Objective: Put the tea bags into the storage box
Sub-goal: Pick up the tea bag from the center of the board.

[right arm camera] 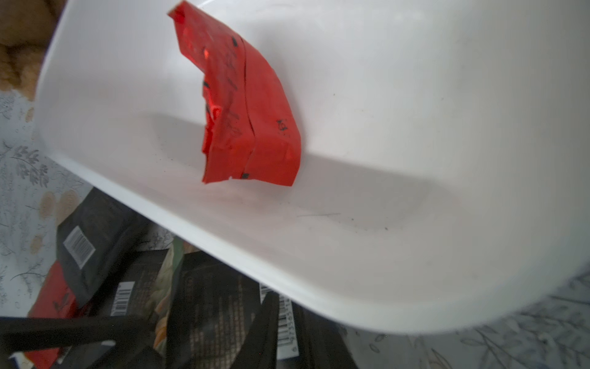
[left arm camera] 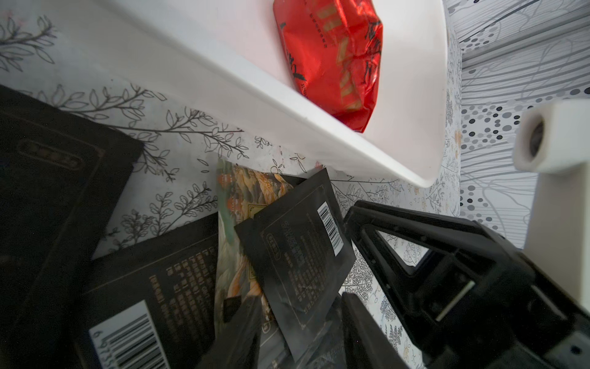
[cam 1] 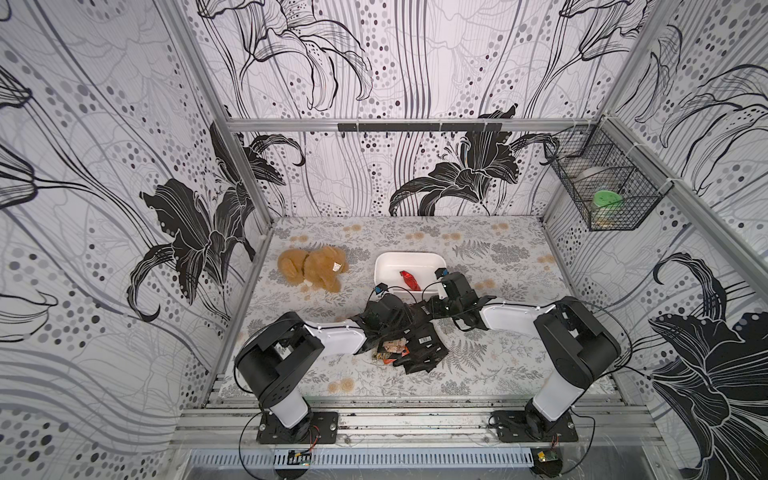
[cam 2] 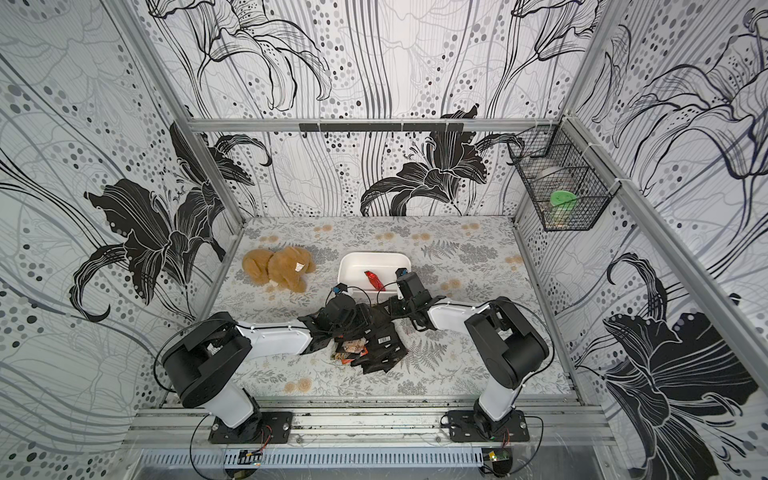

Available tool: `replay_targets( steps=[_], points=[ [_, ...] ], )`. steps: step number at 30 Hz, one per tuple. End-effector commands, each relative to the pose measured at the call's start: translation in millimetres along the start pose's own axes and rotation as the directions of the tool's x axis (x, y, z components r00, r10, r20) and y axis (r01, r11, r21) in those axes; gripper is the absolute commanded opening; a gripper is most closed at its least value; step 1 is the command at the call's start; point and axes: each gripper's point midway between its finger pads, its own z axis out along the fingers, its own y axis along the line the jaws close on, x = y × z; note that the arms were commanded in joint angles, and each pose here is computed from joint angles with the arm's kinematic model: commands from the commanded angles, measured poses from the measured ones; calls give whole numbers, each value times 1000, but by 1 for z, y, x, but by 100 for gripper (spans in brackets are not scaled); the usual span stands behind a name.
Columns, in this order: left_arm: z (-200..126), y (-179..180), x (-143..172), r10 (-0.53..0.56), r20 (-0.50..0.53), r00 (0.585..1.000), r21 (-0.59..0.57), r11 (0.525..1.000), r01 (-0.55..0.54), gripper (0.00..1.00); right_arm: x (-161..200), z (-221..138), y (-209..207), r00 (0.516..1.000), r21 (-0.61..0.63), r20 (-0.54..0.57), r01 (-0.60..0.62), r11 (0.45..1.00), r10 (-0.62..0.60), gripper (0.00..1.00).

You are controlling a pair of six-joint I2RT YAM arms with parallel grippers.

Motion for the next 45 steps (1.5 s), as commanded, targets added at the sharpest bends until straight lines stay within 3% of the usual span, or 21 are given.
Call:
replay_targets(
  steps=[1, 22, 45],
  points=[
    [2, -7, -7, -1, 39, 999, 7, 1000, 1, 45, 4, 4, -2, 999, 15, -34, -5, 1000, 5, 20],
    [17, -4, 5, -43, -8, 999, 32, 999, 43, 45, 13, 12, -5, 996, 28, -91, -6, 1000, 8, 18],
    [36, -25, 9, -59, -41, 997, 85, 994, 62, 27, 17, 14, 8, 994, -16, -107, -5, 1000, 4, 18]
  ],
)
